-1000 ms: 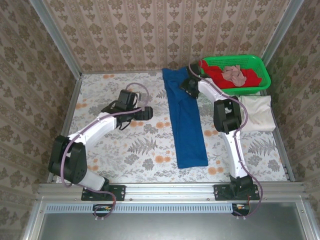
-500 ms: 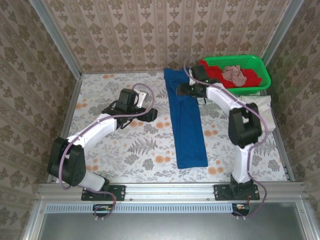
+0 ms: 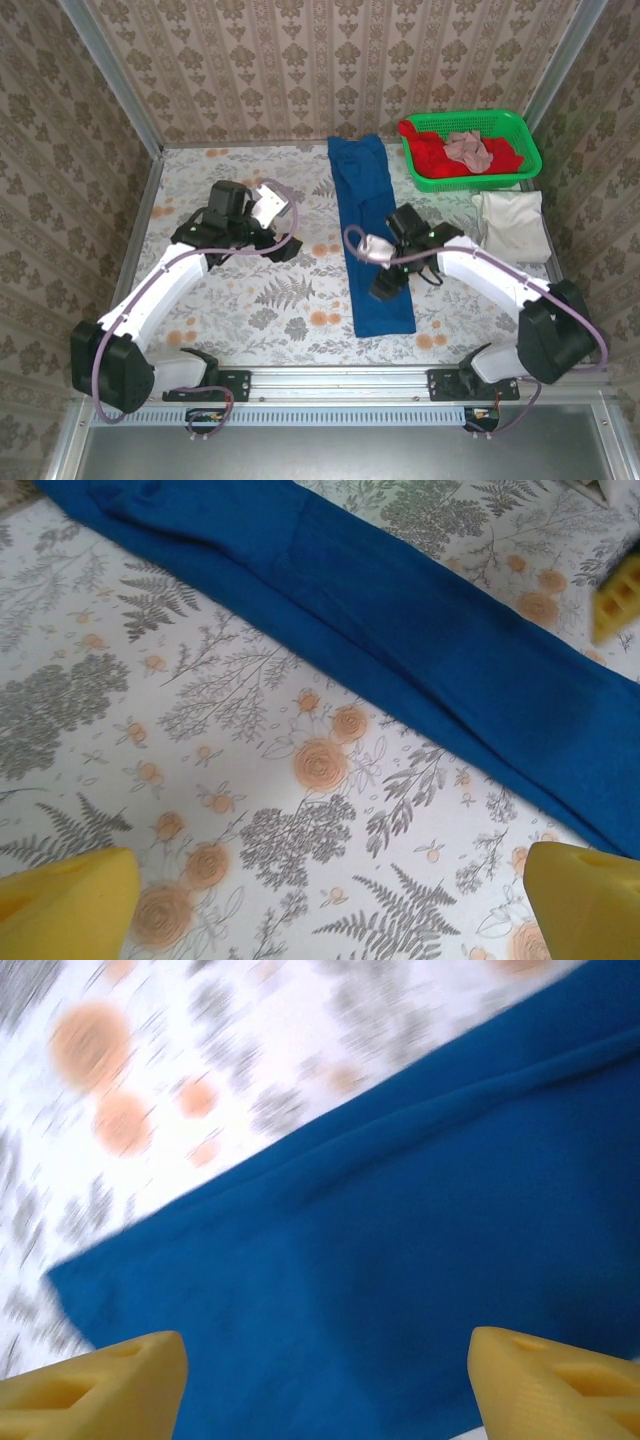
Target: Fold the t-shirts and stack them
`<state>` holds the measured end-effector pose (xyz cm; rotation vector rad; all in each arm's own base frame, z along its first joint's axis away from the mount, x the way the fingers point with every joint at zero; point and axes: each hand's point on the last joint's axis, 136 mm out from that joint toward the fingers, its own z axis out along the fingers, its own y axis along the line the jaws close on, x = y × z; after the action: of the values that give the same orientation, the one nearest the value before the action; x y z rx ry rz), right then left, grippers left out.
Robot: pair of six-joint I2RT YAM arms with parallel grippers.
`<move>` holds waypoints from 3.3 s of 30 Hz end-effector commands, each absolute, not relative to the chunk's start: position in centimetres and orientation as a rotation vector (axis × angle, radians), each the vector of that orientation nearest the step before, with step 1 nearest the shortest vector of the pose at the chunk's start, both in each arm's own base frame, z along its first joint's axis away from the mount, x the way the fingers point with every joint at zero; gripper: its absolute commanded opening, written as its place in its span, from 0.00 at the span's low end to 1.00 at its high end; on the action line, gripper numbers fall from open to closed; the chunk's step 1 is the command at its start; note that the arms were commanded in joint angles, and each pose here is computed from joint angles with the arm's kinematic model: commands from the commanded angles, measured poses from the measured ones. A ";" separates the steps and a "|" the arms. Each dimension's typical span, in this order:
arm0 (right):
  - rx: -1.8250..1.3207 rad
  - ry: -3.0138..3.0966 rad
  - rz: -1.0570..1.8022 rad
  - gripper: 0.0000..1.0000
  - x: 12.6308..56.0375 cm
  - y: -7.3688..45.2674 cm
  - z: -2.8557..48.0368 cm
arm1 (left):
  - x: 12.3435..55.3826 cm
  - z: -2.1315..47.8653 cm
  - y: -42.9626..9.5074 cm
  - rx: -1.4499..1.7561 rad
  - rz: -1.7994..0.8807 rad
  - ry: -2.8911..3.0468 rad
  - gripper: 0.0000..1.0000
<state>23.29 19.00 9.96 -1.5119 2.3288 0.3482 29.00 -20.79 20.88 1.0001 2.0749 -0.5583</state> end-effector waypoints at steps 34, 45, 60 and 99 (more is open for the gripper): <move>-2.050 2.197 -0.068 0.30 16.1 18.0 -1.5 | 19.4 21.0 -18.7 1.345 -0.736 1.892 1.00; -2.176 2.232 0.166 0.00 9.9 17.7 4.0 | 19.7 20.7 -18.0 1.372 -0.703 1.864 1.00; -2.066 2.251 0.212 0.00 17.0 19.8 11.5 | 20.6 20.4 -18.3 1.372 -0.724 1.836 1.00; -1.721 2.273 0.036 0.00 43.9 18.3 7.2 | 20.9 21.3 -18.7 1.334 -0.735 1.818 1.00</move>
<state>42.71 18.31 7.13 -1.7291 2.2989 0.0550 20.61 -18.24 19.91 1.3467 1.8633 -0.7172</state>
